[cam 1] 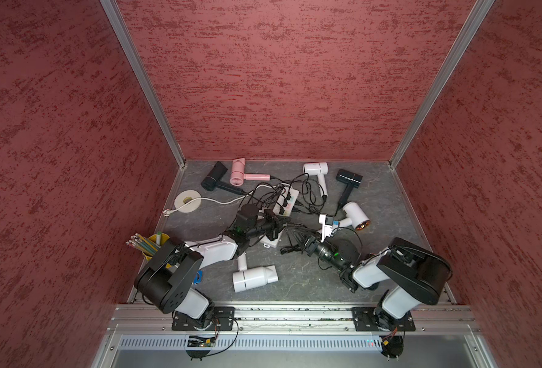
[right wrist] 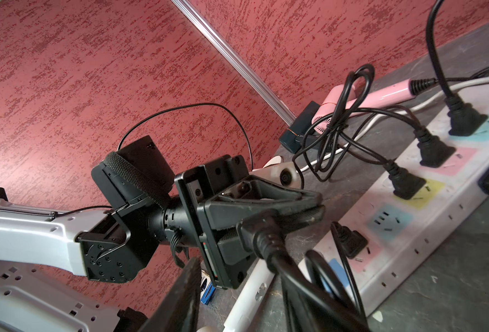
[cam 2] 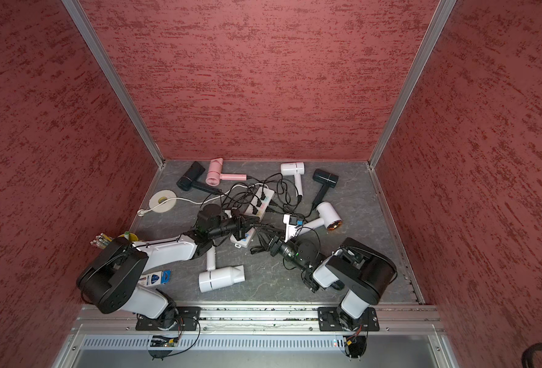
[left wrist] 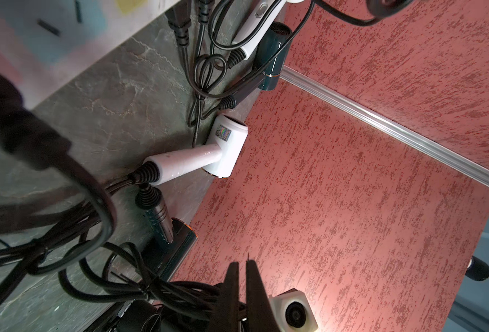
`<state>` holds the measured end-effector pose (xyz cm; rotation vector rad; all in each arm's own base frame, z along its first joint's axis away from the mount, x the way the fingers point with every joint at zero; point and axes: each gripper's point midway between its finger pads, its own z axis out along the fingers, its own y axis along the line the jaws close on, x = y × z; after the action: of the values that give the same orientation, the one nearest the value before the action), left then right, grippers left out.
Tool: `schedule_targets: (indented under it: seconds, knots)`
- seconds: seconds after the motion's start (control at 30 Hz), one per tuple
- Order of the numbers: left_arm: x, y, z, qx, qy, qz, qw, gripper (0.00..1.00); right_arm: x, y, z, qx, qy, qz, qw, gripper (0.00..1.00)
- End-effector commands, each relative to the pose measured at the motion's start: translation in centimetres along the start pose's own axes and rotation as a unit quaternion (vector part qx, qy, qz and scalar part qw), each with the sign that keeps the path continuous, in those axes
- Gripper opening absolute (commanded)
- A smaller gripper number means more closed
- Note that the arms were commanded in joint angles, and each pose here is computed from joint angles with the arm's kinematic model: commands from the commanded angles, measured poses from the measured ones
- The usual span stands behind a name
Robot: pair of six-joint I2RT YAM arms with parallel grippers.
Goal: Charge the blow dryers
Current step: Pick up the plug from the center of the board.
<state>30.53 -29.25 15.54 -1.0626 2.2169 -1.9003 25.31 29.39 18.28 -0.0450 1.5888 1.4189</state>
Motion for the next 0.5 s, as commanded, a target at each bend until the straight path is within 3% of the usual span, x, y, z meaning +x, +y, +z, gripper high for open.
schedule_targets:
  seconds: [0.0, 0.47]
  knots:
    - [1.29, -0.48, -0.11, 0.016, 0.018, 0.005, 1.000, 0.06, -2.19, 2.04, 0.60, -0.036, -0.053, 0.000, 0.998, 0.41]
    - [2.15, -0.13, 0.02, 0.017, 0.027, 0.002, 1.000, 0.05, -2.52, 2.03, 1.08, -0.040, -0.072, 0.002, 0.997, 0.30]
